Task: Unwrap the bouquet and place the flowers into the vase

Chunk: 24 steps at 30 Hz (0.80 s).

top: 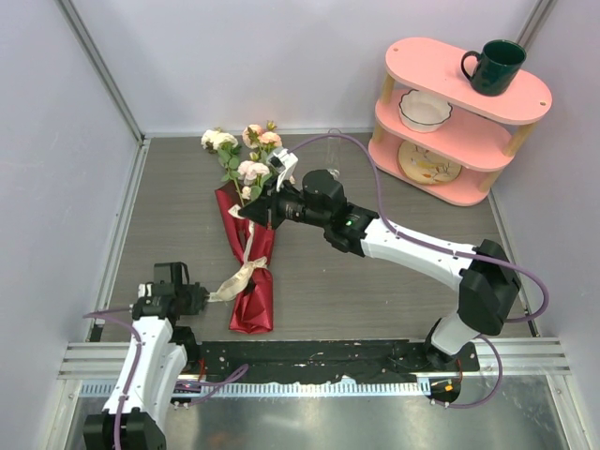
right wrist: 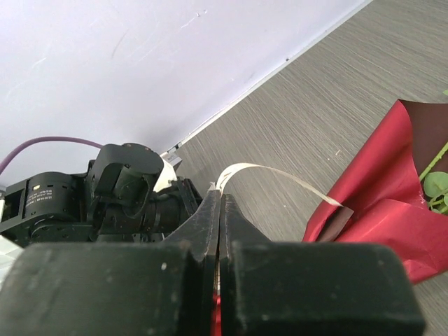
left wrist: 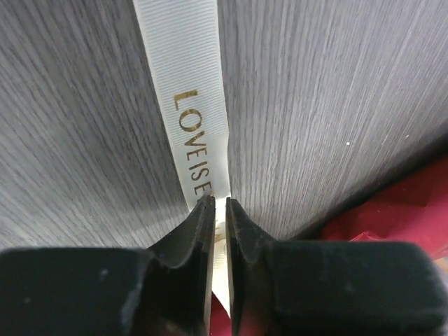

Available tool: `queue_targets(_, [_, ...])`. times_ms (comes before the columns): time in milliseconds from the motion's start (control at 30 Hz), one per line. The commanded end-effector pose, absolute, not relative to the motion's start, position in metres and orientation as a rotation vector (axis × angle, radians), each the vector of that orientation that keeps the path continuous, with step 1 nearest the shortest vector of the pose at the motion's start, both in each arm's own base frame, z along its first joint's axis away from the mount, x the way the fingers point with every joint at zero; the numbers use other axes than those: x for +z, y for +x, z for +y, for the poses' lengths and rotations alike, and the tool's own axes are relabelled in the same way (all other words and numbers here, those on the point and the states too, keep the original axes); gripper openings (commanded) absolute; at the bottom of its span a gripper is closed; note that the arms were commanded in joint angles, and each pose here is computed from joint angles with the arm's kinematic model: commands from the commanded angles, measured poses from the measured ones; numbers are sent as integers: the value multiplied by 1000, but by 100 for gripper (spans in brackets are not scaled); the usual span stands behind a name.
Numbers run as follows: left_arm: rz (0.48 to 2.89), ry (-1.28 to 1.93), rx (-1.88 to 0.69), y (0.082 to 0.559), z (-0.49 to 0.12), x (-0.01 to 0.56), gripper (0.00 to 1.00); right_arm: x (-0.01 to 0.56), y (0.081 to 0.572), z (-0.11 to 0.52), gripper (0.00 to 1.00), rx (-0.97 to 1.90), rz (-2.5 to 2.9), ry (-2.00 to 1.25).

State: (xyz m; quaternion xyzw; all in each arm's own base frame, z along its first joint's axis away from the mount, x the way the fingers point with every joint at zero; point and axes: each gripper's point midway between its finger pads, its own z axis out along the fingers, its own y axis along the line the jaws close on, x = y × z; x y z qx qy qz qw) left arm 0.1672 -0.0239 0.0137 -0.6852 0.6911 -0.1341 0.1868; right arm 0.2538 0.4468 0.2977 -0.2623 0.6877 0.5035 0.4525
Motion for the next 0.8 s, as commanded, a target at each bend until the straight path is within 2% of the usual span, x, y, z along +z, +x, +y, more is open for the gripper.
queue_targets(0, [1971,-1905,-290,157,-16,7,29,341,250,441,1,1279,1569,-619])
queue_targets(100, [2017,-1824,-188,157,-5,22,44,339,252,440,1,1247,1571,-643])
queue_targets(200, [2087,-1692,-241,170,-10,42,40,341,254,435,1,1217,1576,-633])
queue_targets(233, [2109,-1584,-333,183,-18,56,39,342,254,434,1,1213,1571,-632])
queue_targets(267, [2151,-1340,-555,207,-42,80,39,343,254,434,1,1211,1571,-632])
queue_targets(333, [2107,-1038,-805,228,-70,117,37,345,253,434,1,1221,1576,-636])
queue_targets(400, [1965,-886,-956,248,-82,155,33,348,247,437,1,1262,1568,-650])
queue_targets(467, [1880,-830,-1018,263,-85,172,35,355,239,440,1,1314,1554,-653])
queue_targets(600, [1858,-766,-1259,296,-113,187,21,361,226,447,1,1378,1532,-685])
queue_targets(633, [1871,-666,-1352,298,-127,201,19,364,224,449,1,1391,1524,-688])
queue_targets(767, [2044,-502,-1472,316,-180,183,6,373,218,455,1,1465,1509,-686])
